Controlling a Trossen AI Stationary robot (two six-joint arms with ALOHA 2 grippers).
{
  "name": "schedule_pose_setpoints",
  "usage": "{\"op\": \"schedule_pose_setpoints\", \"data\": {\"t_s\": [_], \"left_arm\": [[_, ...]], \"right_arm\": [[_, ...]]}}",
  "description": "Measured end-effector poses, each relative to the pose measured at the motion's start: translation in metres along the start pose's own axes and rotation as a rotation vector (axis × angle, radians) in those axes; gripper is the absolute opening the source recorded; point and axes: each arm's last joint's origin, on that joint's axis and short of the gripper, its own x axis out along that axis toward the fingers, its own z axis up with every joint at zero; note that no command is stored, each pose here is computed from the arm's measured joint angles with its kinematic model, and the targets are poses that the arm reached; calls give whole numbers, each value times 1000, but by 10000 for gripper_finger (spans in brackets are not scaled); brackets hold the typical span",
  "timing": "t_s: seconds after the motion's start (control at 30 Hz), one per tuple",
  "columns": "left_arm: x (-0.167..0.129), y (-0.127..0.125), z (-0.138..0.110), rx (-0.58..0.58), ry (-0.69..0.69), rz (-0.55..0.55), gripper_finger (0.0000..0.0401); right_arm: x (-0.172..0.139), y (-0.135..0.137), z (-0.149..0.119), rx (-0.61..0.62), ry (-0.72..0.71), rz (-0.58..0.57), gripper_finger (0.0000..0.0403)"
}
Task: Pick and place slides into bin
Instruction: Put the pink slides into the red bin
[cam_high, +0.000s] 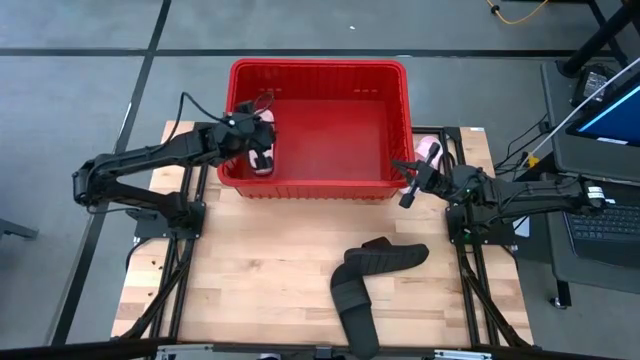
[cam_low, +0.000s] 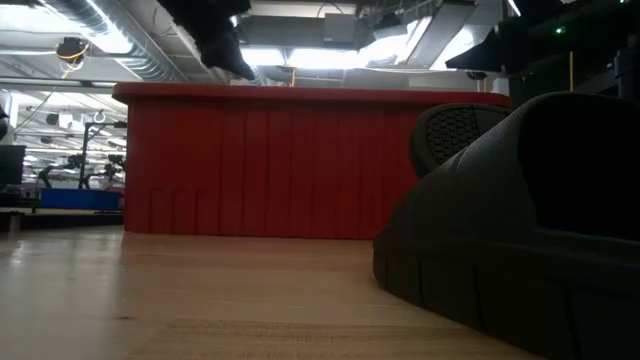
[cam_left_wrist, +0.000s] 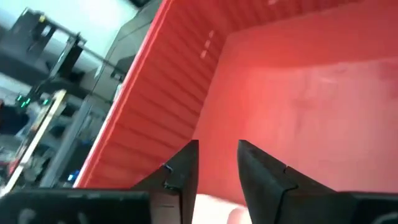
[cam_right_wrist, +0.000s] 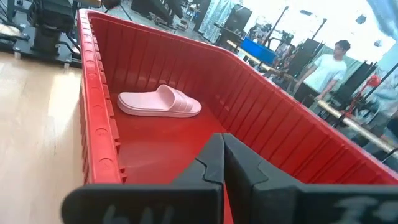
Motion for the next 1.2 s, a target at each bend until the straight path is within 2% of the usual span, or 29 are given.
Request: {"op": "schedule_pose_setpoints", "data": {"t_s": [0.13, 0.3, 0.4, 0.5, 0.73, 0.9, 1.2], "left_arm": [[-8, -10, 8, 19, -78, -84, 64], [-12, -16, 16, 13, -185, -172, 7], [-14, -17, 23, -4, -275, -207, 3], [-17, -17, 30, -17, -373, -252, 2], [-22, -22, 35, -12, -434, -308, 2], [-23, -24, 36, -10, -438, -315, 2], [-23, -23, 37, -14, -443, -313, 2]], "right_arm": [[-1, -2, 2, -22, -5, -4, 4], [-4, -13, 22, 0, 48, 7, 3], [-6, -20, 34, 26, 153, 33, 2], [-13, -32, 44, 80, 309, -31, 2], [-44, -49, 36, 331, 648, -150, 2], [-57, -50, 21, 357, 818, -207, 2], [-61, -49, 16, 277, 880, -157, 7]]}}
